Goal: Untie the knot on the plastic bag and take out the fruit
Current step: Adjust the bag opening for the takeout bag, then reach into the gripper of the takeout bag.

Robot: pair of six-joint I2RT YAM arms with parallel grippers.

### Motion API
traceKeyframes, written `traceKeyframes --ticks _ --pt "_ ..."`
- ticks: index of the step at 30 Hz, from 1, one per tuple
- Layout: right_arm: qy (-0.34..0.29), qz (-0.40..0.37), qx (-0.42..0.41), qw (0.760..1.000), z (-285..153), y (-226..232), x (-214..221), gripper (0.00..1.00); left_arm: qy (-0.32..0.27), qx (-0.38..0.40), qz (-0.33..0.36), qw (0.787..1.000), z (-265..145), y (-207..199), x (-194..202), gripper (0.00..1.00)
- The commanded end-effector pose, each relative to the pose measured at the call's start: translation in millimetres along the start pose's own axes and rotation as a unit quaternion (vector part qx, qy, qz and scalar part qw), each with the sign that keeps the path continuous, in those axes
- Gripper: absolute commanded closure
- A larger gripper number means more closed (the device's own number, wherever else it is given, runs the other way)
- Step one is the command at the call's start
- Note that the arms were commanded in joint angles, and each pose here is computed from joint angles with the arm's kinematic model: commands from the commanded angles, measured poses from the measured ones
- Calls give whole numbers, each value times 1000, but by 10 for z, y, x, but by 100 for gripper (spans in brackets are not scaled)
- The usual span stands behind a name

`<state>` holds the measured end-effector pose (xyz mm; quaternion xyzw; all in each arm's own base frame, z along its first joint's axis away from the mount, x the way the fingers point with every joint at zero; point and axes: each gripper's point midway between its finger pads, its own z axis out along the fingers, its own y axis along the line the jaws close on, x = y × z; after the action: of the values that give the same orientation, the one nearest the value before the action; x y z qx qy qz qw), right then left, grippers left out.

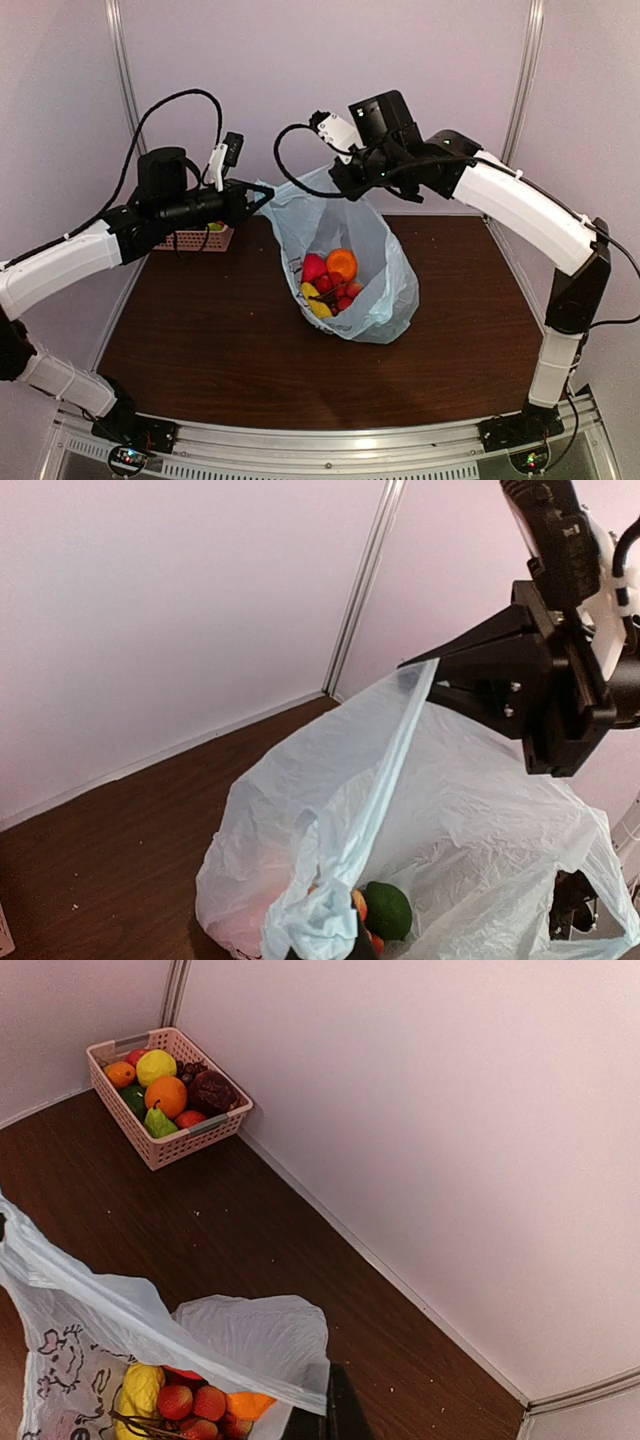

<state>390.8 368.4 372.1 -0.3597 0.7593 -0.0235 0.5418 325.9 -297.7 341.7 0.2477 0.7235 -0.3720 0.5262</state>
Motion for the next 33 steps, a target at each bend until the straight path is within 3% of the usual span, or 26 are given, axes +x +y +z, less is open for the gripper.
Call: traceKeyframes --ticks 1,9,10,13,15,17,23,29,33 --pt "-22 45 47 998 -422 -532 -104 100 4 -27 27 999 30 141 -18 100" --pt "4 123 -52 991 -285 57 397 100 23 -113 1 993 -120 476 406 100" --pt "2 132 -66 989 -269 140 432 100 23 -112 1 993 -167 461 431 91" --pt "-8 173 -85 981 -287 237 448 100 12 -89 4 996 -324 321 411 42" --pt "-9 181 -85 980 -278 250 450 100 -2 -76 7 997 -447 193 333 26" --pt "-11 189 -85 978 -272 246 436 100 -12 -73 14 997 -563 48 266 21" --pt "-23 206 -92 974 -295 248 346 100 13 -21 0 1000 -562 -457 427 23" --pt "-32 216 -97 971 -347 231 286 100 66 30 -3 997 -154 -745 817 47" --pt "-35 221 -96 970 -387 210 282 100 69 37 3 997 67 -815 868 53"
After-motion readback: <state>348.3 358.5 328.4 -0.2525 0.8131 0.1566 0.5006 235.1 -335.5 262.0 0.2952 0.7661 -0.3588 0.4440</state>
